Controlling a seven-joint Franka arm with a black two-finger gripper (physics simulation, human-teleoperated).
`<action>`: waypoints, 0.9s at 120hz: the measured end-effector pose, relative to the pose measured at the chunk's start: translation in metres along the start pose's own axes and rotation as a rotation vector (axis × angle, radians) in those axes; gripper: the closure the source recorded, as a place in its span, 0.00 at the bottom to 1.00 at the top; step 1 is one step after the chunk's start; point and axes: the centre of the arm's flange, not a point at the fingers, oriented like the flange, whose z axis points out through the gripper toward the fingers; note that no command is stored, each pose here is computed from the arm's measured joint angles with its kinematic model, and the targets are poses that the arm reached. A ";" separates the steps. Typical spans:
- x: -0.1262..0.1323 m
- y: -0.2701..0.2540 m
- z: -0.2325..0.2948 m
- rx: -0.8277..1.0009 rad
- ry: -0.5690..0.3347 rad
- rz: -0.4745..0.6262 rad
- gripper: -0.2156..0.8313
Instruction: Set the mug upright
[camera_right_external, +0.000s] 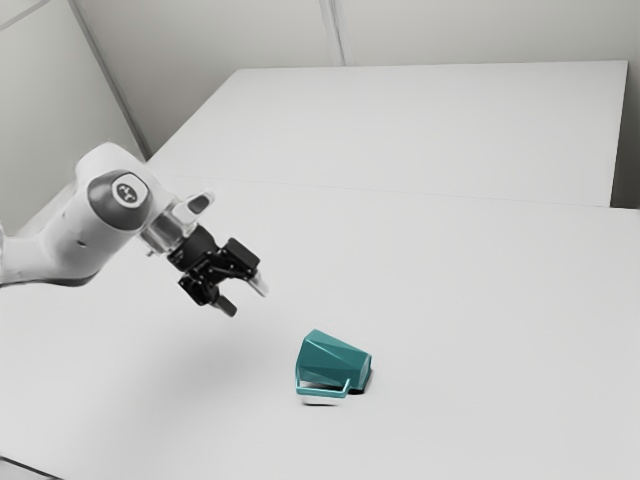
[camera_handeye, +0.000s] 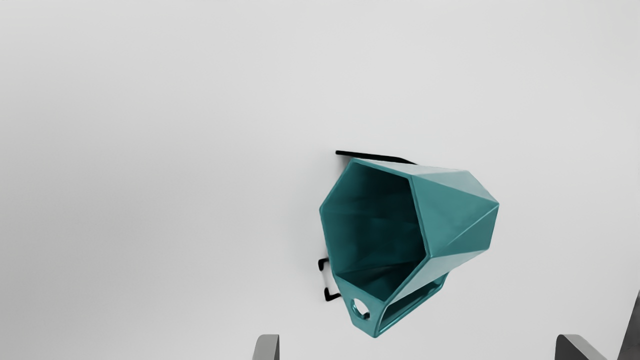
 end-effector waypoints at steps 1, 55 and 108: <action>0.000 -0.001 0.001 -0.004 0.002 -0.001 0.21; -0.004 -0.025 0.053 -0.108 0.020 0.006 0.21; -0.021 0.002 0.110 -0.216 0.005 0.035 0.21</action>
